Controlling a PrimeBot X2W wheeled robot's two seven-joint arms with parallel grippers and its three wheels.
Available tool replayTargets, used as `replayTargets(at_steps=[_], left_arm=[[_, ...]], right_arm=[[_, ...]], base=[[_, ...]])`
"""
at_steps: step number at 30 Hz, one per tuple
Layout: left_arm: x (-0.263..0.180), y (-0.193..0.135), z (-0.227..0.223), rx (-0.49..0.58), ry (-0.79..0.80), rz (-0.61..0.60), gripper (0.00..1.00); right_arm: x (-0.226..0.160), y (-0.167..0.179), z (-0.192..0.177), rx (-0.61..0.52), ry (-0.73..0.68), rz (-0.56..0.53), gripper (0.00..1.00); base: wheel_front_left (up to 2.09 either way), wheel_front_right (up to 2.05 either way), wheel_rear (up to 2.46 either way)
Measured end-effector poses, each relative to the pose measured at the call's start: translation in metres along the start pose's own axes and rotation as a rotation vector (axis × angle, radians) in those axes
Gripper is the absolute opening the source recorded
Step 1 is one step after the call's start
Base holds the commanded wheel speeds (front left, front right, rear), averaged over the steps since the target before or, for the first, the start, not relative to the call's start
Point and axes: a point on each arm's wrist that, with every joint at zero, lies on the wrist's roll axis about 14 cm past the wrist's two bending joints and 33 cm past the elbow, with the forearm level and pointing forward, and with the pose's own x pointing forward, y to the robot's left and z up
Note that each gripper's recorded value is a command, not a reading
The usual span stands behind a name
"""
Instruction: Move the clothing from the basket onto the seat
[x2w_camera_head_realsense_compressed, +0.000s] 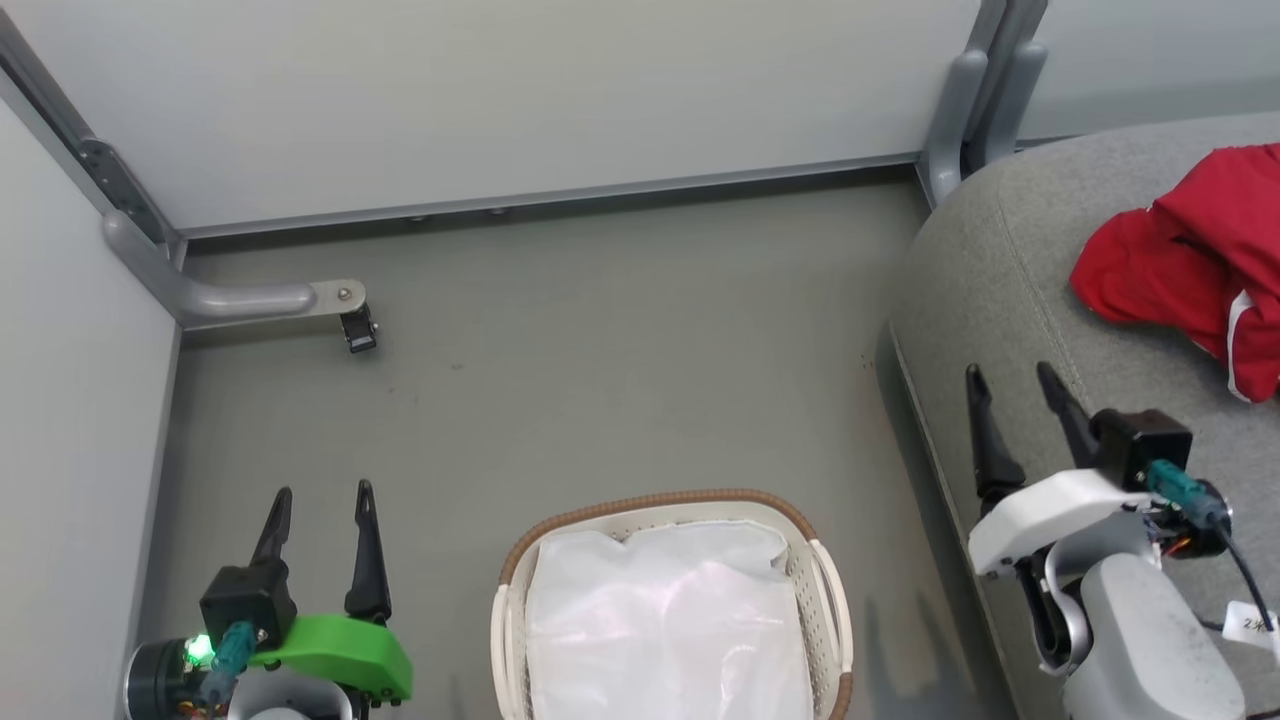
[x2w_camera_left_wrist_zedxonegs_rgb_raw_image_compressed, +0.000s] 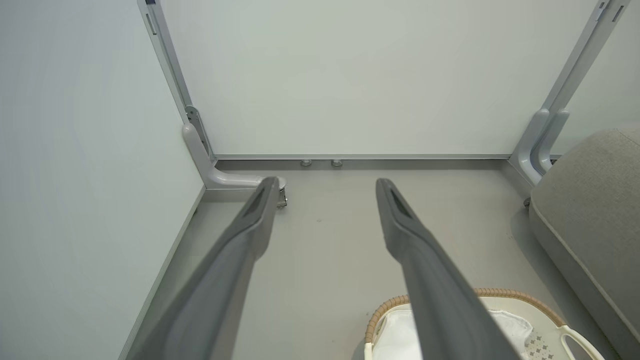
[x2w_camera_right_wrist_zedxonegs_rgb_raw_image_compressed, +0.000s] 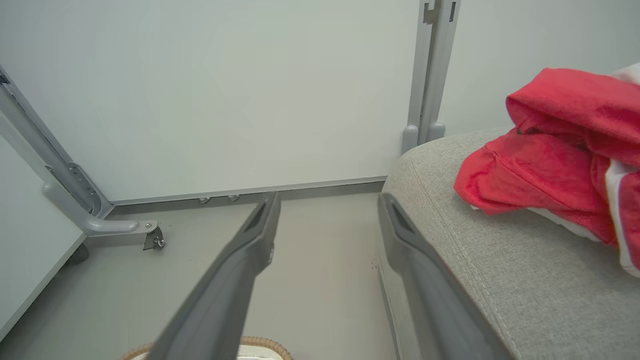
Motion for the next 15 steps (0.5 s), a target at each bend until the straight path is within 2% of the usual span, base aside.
replayTargets(at_steps=[4, 13, 14, 15], left_arm=[[-0.011, 0.005, -0.001, 0.021, 0.003, 0.021, 1.00], [-0.030, 0.007, 0.001, -0.059, -0.012, 0.030, 1.00], [-0.031, 0.007, -0.001, -0.061, -0.007, 0.029, 0.00], [-0.032, 0.007, -0.004, -0.062, 0.002, 0.030, 0.00]], right_arm=[[-0.011, 0.010, -0.006, 0.006, 0.016, 0.020, 1.00], [-0.030, 0.019, -0.014, 0.031, 0.038, 0.032, 1.00], [-0.031, 0.020, -0.016, 0.032, 0.044, 0.031, 0.00], [-0.033, 0.019, -0.021, 0.035, 0.056, 0.028, 0.00]], base=[[0.00, 0.00, 0.00], [0.00, 0.00, 0.00], [0.00, 0.00, 0.00], [0.00, 0.00, 0.00]])
